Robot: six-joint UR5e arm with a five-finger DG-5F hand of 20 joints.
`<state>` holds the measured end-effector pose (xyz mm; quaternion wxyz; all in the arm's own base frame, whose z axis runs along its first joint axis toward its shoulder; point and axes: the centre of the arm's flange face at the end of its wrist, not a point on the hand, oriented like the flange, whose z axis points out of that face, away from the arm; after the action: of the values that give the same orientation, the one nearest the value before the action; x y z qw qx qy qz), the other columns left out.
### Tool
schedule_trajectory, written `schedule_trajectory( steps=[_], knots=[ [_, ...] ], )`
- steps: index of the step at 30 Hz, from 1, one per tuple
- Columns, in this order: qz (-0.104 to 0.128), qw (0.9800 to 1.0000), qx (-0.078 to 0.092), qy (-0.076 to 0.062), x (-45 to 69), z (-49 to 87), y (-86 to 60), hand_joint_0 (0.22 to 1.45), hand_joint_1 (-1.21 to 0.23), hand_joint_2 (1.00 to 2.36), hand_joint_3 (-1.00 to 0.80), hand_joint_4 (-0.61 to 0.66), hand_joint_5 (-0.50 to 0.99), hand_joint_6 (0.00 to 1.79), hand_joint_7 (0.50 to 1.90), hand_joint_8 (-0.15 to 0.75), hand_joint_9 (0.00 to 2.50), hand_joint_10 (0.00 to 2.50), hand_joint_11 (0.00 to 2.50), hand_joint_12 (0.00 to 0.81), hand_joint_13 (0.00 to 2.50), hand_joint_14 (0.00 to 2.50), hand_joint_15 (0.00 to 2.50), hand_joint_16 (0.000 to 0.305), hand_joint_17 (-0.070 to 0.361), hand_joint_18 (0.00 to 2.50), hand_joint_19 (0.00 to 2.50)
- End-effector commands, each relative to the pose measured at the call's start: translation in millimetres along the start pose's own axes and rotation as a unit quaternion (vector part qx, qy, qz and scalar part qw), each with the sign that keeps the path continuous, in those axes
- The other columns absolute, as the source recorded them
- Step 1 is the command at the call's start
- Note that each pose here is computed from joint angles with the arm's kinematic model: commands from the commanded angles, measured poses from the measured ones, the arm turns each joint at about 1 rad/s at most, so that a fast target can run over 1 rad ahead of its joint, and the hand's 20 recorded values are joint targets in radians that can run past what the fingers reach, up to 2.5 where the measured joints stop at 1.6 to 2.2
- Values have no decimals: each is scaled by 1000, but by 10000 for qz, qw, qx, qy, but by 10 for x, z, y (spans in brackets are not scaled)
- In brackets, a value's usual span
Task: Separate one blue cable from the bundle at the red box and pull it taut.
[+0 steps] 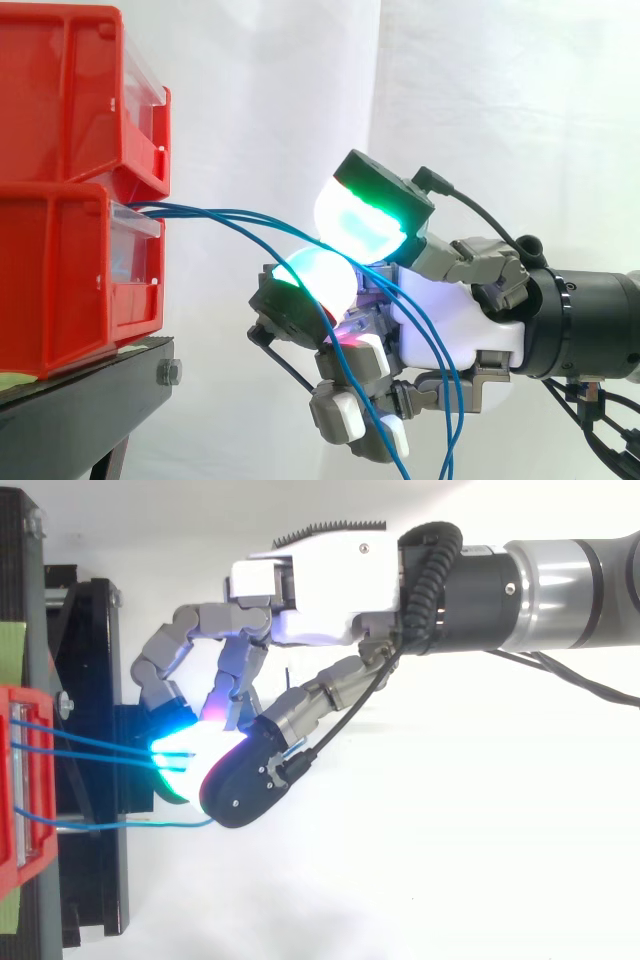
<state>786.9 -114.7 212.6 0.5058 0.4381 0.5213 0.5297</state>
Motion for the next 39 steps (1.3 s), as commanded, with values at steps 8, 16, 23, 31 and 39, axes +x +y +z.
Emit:
schedule_trajectory(
  steps=[8, 16, 23, 31, 39],
  knots=[
    [-3, 10000, -11, 5, 8, 5, 5, 607, -897, 1000, -500, 29, -147, 905, 1199, 310, 1126, 27, 978, 347, 996, 27, 710, 48, 108, 985, 919],
    [-3, 10000, -3, -2, -3, -2, -3, 547, -831, 1000, -500, 33, -144, 903, 1160, 315, 1138, 25, 950, 360, 1012, 27, 706, 50, 112, 1006, 924],
    [-4, 10000, -18, 4, 7, 7, 6, 550, -773, 1000, -500, 38, -143, 897, 1165, 321, 1147, 25, 952, 355, 1004, 25, 707, 50, 112, 1006, 934],
    [-3, 10000, -11, 5, 8, 5, 5, 654, -750, 1004, -463, 12, -153, 895, 1184, 318, 1149, 28, 959, 344, 997, 25, 715, 48, 107, 992, 939],
    [-1, 10000, 12, 6, 9, -2, -5, 743, -931, 1000, -500, -8, -168, 900, 1152, 308, 1113, 25, 969, 347, 1009, 26, 724, 48, 109, 1002, 909]
  ],
)
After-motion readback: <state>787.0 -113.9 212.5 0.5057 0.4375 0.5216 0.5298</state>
